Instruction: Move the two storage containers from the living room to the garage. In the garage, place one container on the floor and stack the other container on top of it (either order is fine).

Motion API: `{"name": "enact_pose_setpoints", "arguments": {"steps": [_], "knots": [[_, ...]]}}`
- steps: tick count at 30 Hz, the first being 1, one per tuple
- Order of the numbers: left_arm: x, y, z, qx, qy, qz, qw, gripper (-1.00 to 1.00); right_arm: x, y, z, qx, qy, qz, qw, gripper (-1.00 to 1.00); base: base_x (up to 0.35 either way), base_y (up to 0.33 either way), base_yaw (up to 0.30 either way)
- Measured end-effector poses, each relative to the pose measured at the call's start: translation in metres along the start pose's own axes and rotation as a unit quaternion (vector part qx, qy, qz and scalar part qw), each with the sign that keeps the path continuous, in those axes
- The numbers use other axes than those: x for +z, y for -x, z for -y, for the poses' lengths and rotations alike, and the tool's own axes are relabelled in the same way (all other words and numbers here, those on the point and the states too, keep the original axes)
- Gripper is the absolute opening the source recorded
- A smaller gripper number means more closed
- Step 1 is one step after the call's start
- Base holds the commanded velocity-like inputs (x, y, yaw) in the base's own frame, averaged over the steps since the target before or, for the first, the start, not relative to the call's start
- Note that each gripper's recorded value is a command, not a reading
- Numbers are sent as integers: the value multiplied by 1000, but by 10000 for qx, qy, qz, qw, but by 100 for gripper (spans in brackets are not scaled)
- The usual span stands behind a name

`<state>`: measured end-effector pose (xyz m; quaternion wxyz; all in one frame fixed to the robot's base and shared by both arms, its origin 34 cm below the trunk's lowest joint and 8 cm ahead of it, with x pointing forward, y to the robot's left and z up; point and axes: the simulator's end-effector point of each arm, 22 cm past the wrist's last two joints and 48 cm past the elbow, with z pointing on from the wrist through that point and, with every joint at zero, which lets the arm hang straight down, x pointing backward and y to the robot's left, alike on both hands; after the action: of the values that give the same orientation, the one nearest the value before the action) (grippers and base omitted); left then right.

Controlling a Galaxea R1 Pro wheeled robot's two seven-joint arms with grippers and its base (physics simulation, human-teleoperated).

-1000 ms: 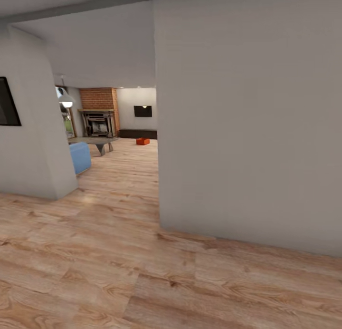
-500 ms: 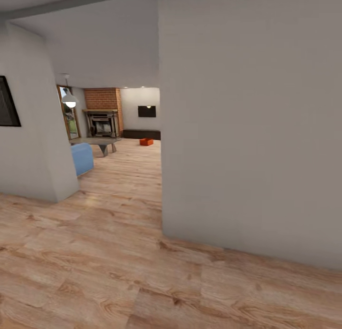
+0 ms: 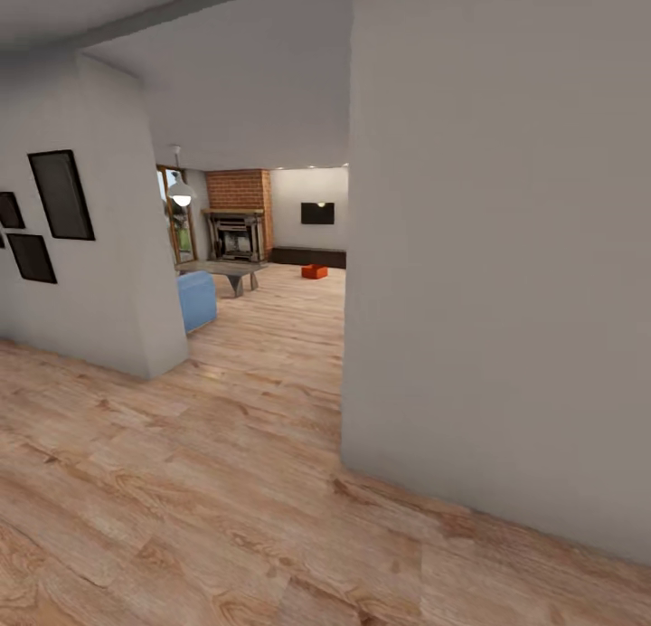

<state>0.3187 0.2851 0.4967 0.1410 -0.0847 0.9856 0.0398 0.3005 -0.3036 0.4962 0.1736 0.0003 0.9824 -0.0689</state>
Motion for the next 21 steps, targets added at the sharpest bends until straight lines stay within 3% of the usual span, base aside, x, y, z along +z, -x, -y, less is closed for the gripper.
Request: {"name": "enact_pose_setpoints", "arguments": {"steps": [21], "knots": [[0,0,0,0,1,1,10000,100,0,0,-1,0,4,-1,10000,100,325,8,263]]}}
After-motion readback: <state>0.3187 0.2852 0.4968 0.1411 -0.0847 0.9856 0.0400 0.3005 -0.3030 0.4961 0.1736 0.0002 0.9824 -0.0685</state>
